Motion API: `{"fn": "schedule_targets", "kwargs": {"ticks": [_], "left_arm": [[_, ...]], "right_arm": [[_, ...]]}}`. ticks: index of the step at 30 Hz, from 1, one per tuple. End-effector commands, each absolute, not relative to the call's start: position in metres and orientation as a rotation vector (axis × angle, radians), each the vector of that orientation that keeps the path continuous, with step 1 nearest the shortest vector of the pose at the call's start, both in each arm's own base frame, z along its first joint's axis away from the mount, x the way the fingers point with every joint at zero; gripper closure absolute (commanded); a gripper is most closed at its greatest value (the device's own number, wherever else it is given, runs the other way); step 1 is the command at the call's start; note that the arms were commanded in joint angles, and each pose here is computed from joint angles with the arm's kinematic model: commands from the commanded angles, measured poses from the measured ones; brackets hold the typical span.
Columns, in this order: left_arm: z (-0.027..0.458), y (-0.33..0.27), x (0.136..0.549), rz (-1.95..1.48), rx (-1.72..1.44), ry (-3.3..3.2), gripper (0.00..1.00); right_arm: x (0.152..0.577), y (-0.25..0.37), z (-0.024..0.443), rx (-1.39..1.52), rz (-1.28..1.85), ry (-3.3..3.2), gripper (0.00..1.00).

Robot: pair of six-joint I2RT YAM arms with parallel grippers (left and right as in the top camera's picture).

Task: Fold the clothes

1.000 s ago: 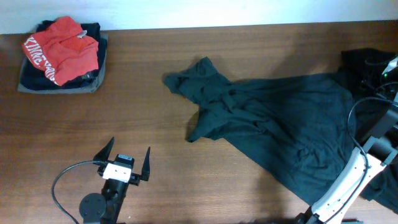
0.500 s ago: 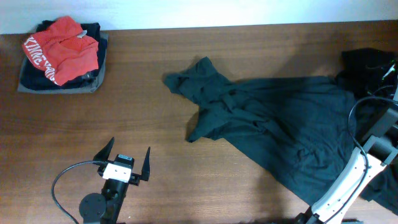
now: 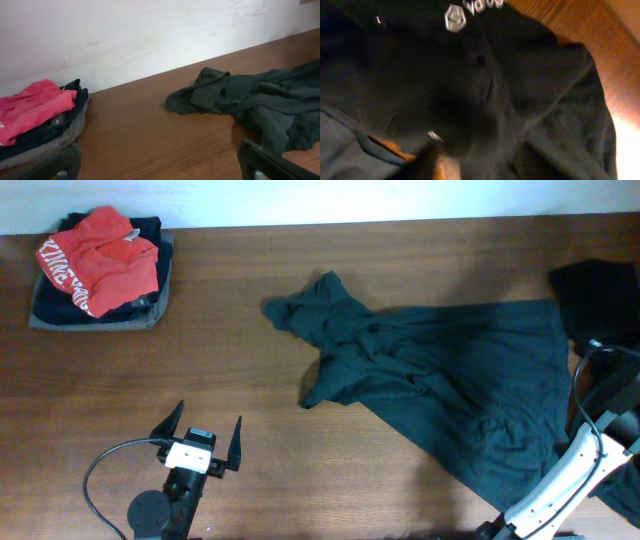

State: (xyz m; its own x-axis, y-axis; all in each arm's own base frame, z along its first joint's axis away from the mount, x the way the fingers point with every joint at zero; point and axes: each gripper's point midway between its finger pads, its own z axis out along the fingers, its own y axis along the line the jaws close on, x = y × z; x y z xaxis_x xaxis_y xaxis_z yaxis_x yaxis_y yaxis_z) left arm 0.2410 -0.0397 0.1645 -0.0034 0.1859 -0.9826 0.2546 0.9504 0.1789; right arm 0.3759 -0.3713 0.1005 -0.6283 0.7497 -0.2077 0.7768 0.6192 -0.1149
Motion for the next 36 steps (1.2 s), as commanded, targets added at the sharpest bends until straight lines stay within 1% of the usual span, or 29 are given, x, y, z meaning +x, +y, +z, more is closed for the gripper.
{"fn": "schedule_targets", "kwargs": {"ticks": [1,3,6,10,13,19,23,27,32,36], "left_arm": [[0.163,-0.038,0.241,-0.037,0.354,1.584,0.01],[0.163,-0.038,0.241,-0.037,0.354,1.584,0.01],[0.163,-0.038,0.241,-0.037,0.354,1.584,0.01],[0.163,-0.038,0.241,-0.037,0.354,1.584,0.01],[0.163,-0.038,0.241,-0.037,0.354,1.584,0.01],[0.163,-0.038,0.241,-0.037,0.354,1.584,0.01],[0.163,-0.038,0.241,-0.037,0.354,1.584,0.01],[0.163,-0.038,0.241,-0.037,0.354,1.584,0.01],[0.163,-0.038,0.241,-0.037,0.354,1.584,0.00],[0.163,-0.038,0.241,-0.037,0.354,1.584,0.01]], "right_arm": [[0.371,-0.370,0.110,1.340,-0.321,2.670,0.25],[0.366,-0.366,0.110,1.392,-0.310,2.668,0.20],[0.360,-0.356,0.111,1.419,-0.259,2.694,0.18],[0.354,-0.330,0.119,1.432,-0.105,2.746,0.18],[0.359,-0.324,0.128,1.377,-0.045,2.742,0.21],[0.371,-0.298,0.164,1.311,0.129,2.671,0.22],[0.358,-0.271,0.188,1.255,0.115,2.710,0.21],[0.324,-0.241,0.203,1.214,-0.001,2.810,0.18],[0.298,-0.215,0.195,1.202,-0.030,2.871,0.15],[0.288,-0.208,0.160,1.223,-0.012,2.919,0.15]]}}
